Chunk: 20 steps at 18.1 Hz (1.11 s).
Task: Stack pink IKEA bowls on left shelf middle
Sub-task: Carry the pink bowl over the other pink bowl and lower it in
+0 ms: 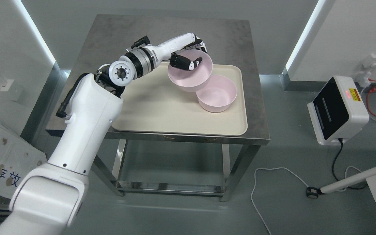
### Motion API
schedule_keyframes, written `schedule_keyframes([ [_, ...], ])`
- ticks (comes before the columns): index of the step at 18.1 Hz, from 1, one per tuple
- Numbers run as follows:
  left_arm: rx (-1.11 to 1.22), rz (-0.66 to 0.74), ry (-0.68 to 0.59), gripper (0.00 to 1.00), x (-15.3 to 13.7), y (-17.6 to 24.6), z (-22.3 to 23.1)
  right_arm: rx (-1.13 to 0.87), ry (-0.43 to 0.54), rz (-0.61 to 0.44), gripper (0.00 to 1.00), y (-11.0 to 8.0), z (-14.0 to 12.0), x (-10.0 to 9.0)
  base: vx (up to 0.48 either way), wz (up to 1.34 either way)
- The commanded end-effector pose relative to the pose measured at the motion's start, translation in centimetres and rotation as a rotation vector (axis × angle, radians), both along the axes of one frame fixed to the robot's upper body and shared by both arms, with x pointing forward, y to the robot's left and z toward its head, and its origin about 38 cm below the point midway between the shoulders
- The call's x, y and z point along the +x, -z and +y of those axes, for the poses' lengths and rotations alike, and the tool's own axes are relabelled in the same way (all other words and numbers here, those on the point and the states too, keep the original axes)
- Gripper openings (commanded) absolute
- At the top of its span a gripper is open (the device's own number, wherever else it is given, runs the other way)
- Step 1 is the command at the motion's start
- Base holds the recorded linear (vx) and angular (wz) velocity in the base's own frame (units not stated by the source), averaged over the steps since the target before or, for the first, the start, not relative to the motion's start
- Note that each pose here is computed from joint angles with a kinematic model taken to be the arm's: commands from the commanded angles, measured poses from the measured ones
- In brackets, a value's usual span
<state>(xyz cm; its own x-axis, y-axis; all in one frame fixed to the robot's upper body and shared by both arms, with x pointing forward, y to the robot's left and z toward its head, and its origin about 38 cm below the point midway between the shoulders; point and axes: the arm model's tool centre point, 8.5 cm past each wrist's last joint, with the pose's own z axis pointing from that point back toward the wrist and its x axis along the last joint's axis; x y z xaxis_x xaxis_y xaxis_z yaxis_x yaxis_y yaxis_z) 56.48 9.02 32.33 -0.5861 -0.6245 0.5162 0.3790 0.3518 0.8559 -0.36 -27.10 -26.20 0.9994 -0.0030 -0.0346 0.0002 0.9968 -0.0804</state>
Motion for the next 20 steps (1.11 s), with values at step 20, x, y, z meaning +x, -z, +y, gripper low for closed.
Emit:
schedule_keyframes([
  [20, 0.117, -0.011, 0.060, 0.05, -0.7, 1.7, -6.5, -0.018, 0.010, -0.007, 1.00, -0.1, -1.1, -0.7, 0.000, 0.00],
])
